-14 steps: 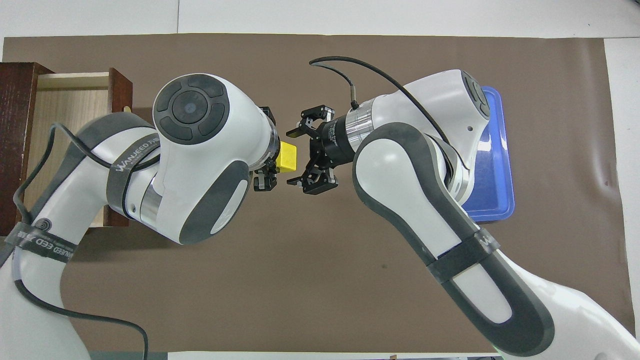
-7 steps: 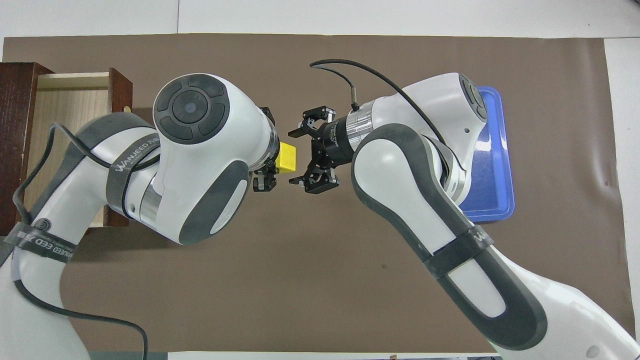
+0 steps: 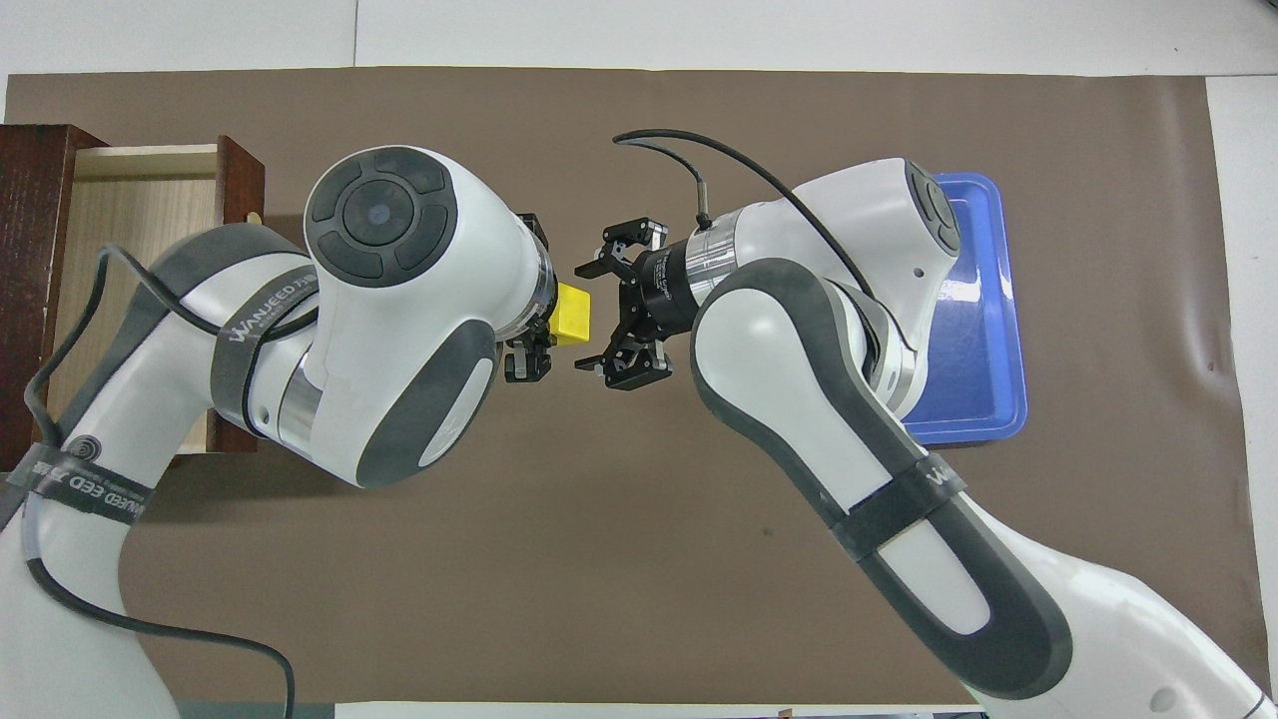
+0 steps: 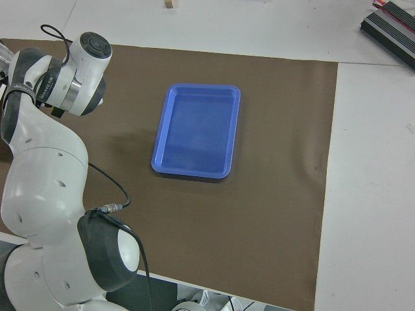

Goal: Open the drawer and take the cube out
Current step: 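Close the right gripper on the yellow cube held by the left gripper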

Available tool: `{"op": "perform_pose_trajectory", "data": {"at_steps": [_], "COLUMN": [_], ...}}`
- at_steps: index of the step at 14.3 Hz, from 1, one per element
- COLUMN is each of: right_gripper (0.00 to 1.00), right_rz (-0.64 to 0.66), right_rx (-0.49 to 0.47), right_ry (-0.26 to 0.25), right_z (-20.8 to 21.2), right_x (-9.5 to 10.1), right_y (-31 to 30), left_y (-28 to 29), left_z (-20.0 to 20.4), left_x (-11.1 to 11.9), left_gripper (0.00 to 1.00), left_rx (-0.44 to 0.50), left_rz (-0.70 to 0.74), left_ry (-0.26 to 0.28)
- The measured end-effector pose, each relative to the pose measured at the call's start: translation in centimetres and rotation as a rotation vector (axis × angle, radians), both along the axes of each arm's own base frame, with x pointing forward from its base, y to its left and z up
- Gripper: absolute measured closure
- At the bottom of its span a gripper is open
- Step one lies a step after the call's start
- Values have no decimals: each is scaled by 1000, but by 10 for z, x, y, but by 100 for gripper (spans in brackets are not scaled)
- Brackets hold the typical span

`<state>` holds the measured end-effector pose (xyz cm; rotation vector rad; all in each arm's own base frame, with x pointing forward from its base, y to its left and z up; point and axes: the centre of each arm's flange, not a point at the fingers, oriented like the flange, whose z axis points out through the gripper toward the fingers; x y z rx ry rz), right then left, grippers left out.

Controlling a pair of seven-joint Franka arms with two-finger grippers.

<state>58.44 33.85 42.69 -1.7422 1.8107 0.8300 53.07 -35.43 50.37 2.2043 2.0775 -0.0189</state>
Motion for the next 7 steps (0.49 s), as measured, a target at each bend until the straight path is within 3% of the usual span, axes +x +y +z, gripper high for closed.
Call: {"op": "perform_pose_trajectory", "data": {"at_steps": [5, 6, 7], "right_gripper": [2, 5, 19], "right_rz": [8, 10, 8], "right_rx": [-1, -1, -1], "right_ry": [-4, -4, -8], "right_z": [-1, 0, 0], "right_x": [-4, -5, -5], "right_y": [7, 9, 9], "left_y": [0, 0, 0], "left_z": [0, 0, 0], "left_x": [0, 0, 0], "left_gripper": [43, 43, 43], "left_rx": [0, 0, 1], "left_rz": [0, 0, 0], "left_ry": [0, 0, 1]}}
